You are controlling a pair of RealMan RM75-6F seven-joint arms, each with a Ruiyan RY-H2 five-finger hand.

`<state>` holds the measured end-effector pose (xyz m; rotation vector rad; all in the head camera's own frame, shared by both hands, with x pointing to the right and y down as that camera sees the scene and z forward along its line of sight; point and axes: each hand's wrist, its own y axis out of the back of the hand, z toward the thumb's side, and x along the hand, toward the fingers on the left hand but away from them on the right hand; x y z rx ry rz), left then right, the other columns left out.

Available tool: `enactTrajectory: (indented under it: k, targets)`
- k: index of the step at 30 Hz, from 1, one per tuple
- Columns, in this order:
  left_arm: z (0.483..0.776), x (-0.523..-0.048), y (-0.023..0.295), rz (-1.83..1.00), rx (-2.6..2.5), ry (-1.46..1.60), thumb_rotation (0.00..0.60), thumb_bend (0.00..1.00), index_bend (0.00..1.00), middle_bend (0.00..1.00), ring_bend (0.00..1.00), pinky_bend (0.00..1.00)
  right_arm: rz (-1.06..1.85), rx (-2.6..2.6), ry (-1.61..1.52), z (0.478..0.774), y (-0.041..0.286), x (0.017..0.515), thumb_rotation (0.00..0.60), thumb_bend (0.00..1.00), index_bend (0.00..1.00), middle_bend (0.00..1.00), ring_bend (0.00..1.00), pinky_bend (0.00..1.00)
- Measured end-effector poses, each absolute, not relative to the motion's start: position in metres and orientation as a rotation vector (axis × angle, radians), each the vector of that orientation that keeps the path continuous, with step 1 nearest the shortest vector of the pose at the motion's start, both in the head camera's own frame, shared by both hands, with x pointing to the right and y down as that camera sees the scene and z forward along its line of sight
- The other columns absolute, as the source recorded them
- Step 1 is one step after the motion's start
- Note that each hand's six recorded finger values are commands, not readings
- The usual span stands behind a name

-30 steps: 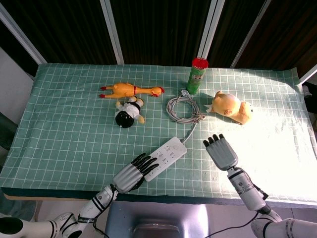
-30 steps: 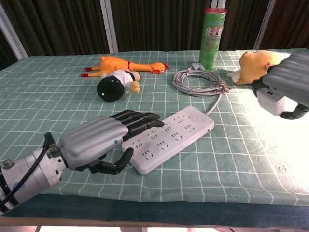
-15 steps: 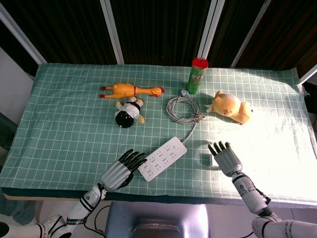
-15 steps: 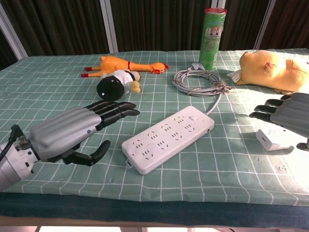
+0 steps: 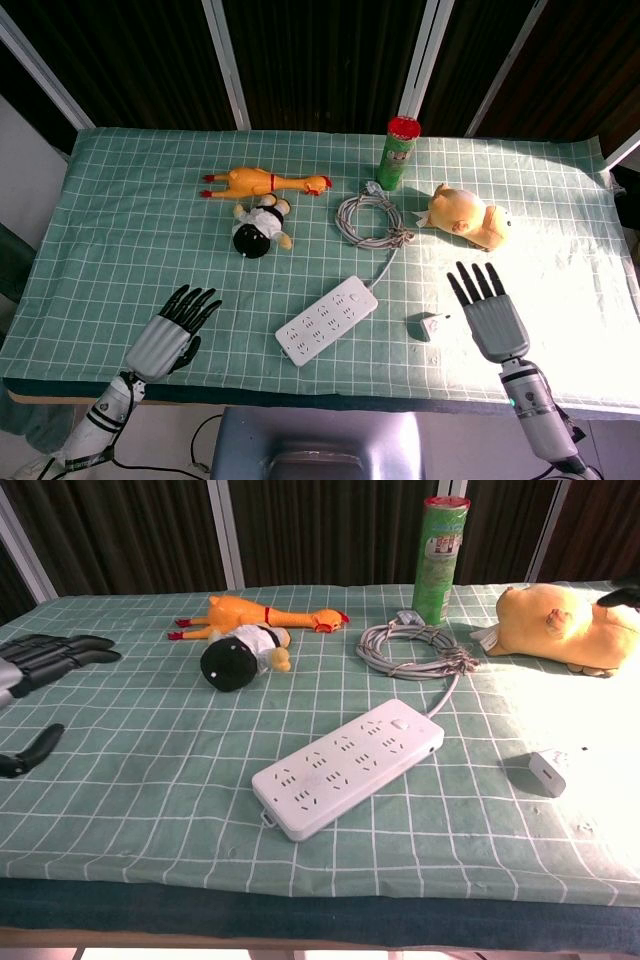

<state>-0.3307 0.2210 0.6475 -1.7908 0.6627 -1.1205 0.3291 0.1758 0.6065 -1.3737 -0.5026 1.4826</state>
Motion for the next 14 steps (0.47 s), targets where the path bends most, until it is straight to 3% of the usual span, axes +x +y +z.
enactTrajectory:
  k: [8, 14]
  targets:
    - [0.611, -0.427, 0.228, -1.355, -1.632, 0.881, 0.6, 0.55, 0.0, 0.0, 0.0, 0.05, 1.542, -1.399, -0.855, 0.573, 0.205, 0.401, 0.6, 0.18, 0.0, 0.0, 0.0, 0.04]
    - [0.597, -0.443, 0.233, -1.399, -1.628, 0.912, 0.6, 0.55, 0.0, 0.0, 0.0, 0.05, 1.546, -1.391, -0.87, 0.566, 0.215, 0.42, 0.6, 0.18, 0.0, 0.0, 0.0, 0.04]
